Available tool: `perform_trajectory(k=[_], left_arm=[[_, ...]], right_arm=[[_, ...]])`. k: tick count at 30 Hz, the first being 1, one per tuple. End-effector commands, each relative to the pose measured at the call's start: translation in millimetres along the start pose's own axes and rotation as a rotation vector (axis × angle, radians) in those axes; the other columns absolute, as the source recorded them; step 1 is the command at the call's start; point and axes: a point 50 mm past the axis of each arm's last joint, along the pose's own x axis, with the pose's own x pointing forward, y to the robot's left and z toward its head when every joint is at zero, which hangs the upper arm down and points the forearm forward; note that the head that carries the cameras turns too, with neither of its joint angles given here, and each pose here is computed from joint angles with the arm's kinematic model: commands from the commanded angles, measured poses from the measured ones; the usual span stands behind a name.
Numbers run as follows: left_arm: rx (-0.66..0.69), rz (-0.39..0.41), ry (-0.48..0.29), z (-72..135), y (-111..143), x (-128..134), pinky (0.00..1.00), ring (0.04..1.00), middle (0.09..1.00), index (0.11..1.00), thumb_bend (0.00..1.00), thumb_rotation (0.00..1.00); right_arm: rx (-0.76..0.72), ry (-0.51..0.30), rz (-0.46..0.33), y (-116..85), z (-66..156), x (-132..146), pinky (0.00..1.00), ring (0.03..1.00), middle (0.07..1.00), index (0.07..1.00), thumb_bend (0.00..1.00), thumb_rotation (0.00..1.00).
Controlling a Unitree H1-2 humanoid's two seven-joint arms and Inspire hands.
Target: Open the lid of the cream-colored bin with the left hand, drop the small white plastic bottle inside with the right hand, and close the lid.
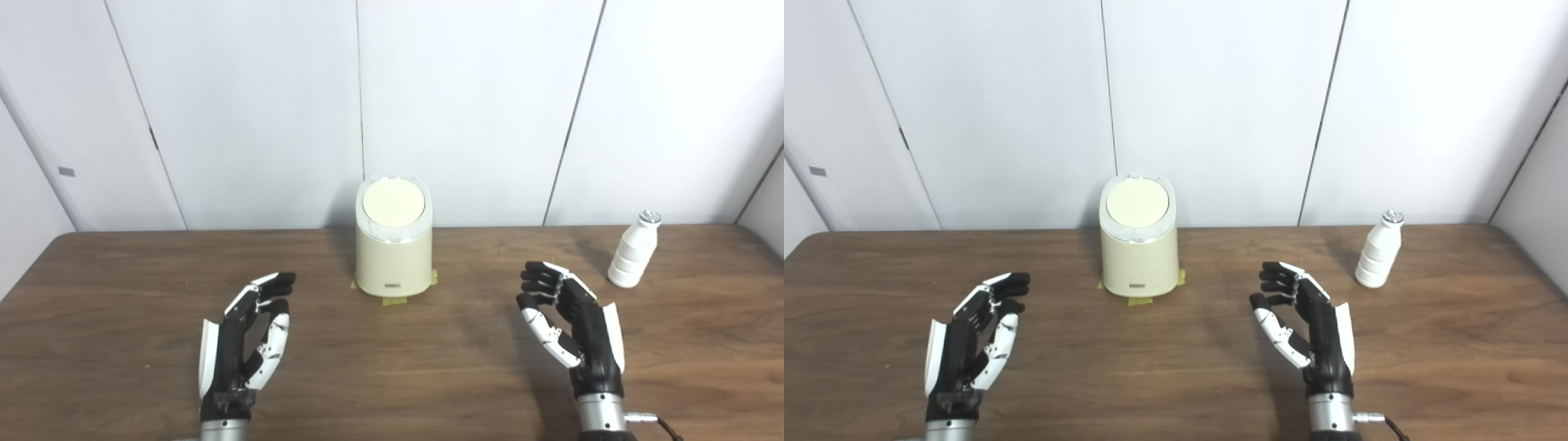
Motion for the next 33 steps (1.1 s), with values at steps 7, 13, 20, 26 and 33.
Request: perform_trajectory(k=[7,13,20,26,33], left_arm=[[0.047,-0.032,0.052,-19.9,2.0,-14.1,0.63,0.713,0.737,0.724,0.20,0.57],[0.052,-0.032,0.057,-20.6,2.2,-13.5,0.62,0.716,0.737,0.726,0.20,0.57],[0.013,-0.028,0.060,-20.6,3.4,-7.8,0.66,0.738,0.755,0.744,0.21,0.57],[0.049,-0.159,0.127,-1.0,6.7,7.1,0.87,0.935,0.952,0.950,0.50,0.79],[0.005,-0.203,0.154,21.5,3.0,19.5,1.00,1.000,1.000,1.000,0.78,0.84]], right_arm=[[-0.021,-0.013,0.016,-4.0,-5.4,-1.4,0.56,0.647,0.671,0.674,0.21,0.37],[-0.036,-0.011,0.017,-3.3,-5.2,-1.0,0.56,0.644,0.670,0.674,0.21,0.35],[-0.009,-0.012,0.010,-0.9,-9.8,0.9,0.57,0.651,0.673,0.672,0.23,0.34],[-0.030,-0.013,0.015,-1.1,-14.7,3.2,0.56,0.648,0.673,0.673,0.23,0.38],[-0.038,-0.010,0.018,-0.8,-16.1,3.2,0.55,0.638,0.669,0.673,0.22,0.36]])
